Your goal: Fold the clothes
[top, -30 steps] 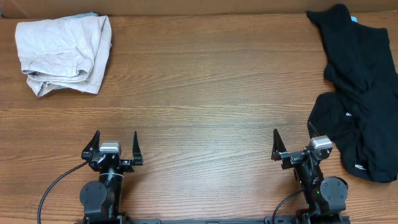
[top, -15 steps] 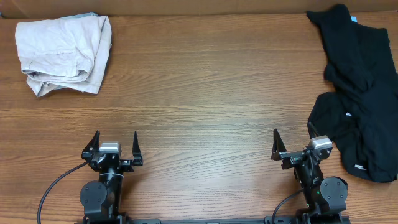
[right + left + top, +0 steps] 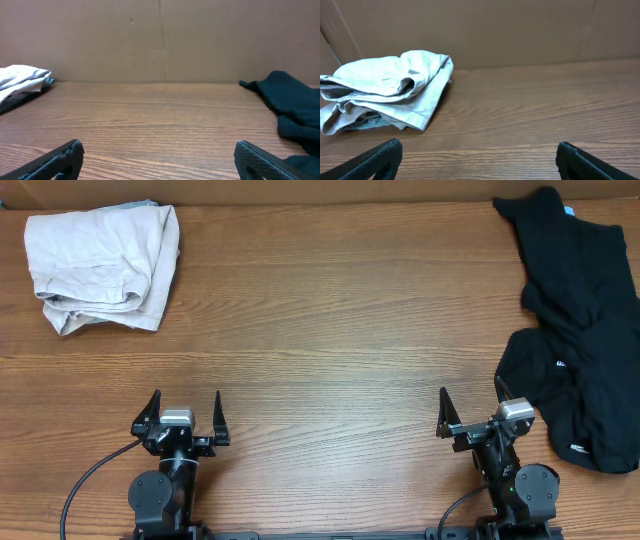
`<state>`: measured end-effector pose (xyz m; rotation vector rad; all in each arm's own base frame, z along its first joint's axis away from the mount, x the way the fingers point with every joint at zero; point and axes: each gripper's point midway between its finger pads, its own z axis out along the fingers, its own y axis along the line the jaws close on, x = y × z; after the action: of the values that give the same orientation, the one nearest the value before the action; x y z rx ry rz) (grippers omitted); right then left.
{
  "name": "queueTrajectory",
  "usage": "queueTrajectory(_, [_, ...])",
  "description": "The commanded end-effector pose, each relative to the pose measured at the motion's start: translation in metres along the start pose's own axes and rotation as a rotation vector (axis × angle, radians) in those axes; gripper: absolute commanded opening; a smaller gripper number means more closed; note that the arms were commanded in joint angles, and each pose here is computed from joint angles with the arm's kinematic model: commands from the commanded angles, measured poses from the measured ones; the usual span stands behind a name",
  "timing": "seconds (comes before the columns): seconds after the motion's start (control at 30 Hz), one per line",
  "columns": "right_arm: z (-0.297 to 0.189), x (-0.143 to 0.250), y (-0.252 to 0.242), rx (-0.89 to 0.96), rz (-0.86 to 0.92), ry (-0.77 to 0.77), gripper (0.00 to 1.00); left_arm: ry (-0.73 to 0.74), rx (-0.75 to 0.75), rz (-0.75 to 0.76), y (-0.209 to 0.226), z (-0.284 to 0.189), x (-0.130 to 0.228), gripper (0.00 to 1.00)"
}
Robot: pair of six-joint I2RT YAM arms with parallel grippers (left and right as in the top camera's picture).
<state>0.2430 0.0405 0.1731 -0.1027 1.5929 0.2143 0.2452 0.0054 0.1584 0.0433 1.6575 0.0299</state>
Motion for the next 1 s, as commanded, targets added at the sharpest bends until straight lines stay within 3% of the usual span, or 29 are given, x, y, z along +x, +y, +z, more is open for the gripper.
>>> queueTrajectory(0.0, [0.0001, 0.0016, 0.0016, -0.009, 0.006, -0.004, 1.00, -0.007, -0.014, -0.009, 0.0027, 0.0001, 0.0010, 1.00])
queueTrajectory(0.97, [0.0001, 0.0010, -0.0001, 0.001, -0.017, -0.007, 1.00, -0.008, -0.014, -0.008, 0.0027, 0.0001, 0.0009, 1.00])
